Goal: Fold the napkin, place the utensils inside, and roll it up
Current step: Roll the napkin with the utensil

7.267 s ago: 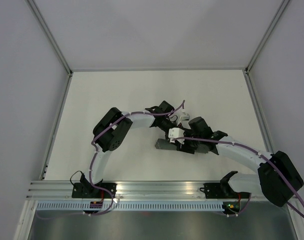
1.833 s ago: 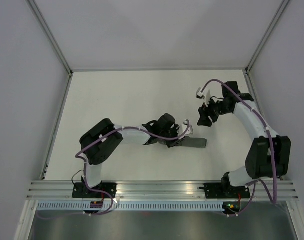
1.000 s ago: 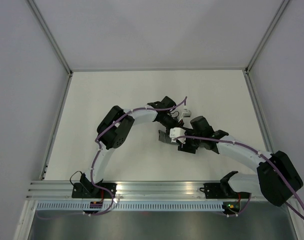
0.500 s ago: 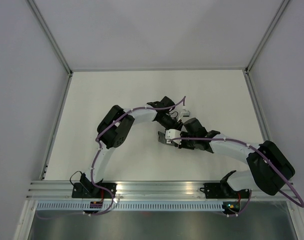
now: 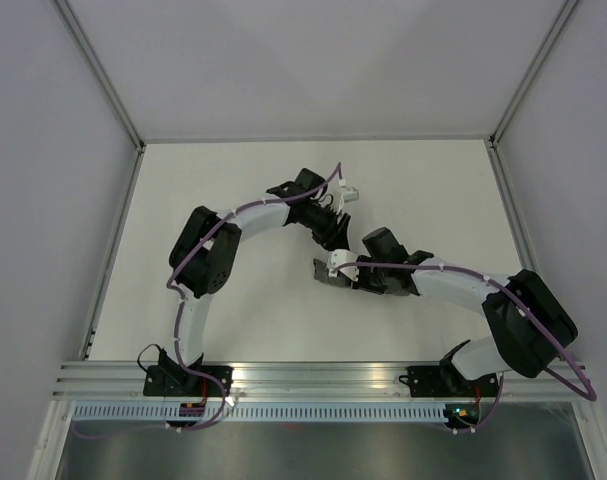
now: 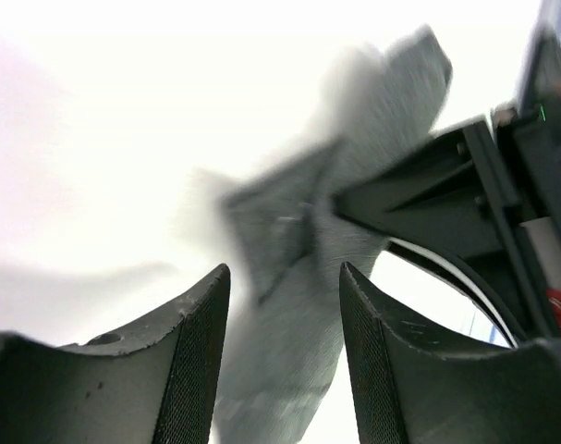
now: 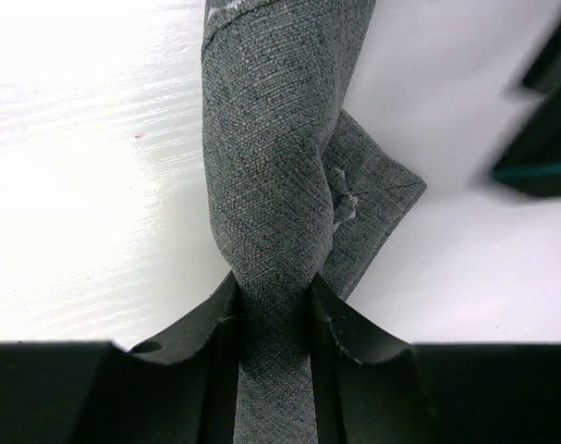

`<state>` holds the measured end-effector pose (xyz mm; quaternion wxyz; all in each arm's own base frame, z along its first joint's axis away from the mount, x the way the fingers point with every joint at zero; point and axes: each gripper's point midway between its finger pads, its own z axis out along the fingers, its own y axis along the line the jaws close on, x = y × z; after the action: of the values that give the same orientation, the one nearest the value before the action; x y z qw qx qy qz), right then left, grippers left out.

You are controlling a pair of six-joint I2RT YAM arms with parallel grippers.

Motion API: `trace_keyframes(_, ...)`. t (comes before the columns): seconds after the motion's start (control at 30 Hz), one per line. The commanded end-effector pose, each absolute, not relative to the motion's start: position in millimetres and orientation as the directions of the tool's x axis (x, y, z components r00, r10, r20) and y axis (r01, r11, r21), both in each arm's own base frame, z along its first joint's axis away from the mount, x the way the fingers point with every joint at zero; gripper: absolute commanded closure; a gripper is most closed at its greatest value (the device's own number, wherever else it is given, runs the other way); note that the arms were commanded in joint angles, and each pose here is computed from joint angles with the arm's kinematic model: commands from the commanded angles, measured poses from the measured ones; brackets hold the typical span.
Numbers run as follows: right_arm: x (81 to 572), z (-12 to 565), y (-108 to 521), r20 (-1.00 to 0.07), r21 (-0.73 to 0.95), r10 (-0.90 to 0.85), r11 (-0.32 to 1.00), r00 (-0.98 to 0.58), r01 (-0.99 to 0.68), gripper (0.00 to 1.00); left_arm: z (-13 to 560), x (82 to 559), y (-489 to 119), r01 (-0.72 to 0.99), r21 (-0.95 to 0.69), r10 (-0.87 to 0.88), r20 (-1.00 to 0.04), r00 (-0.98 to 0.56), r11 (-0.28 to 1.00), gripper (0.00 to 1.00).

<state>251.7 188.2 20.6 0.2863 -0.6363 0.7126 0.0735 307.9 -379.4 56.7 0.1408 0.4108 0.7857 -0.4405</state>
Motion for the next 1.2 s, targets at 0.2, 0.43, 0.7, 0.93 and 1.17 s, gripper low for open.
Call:
trace_keyframes(0.2, 260, 23, 185, -0.49, -0.052, -0.834, 0.319, -0.255, -0.946, 0.74, 146, 395, -319, 0.636, -0.448, 0.189, -0.705, -0.684, 0.629, 0.44)
trace_keyframes(0.43, 273, 13, 198, -0.449, 0.098, -0.779, 0.445, -0.439, -0.89, 0.74, 135, 384, -281, 0.467, -0.422, 0.058, -0.691, -0.721, 0.777, 0.44)
trace_keyframes(0.7, 294, 2, 223, -0.422, 0.211, -0.692, 0.554, -0.586, -0.806, 0.74, 104, 350, -271, 0.352, -0.543, -0.126, -0.657, -0.743, 0.762, 0.43)
trace_keyframes(0.93, 312, -4, 247, -0.407, 0.302, -0.59, 0.633, -0.697, -0.712, 0.73, 87, 347, -281, 0.292, -0.581, -0.199, -0.636, -0.746, 0.759, 0.43)
trace_keyframes(1.17, 329, -2, 271, -0.415, 0.382, -0.485, 0.675, -0.77, -0.631, 0.73, 76, 364, -286, 0.222, -0.587, -0.246, -0.612, -0.752, 0.779, 0.44)
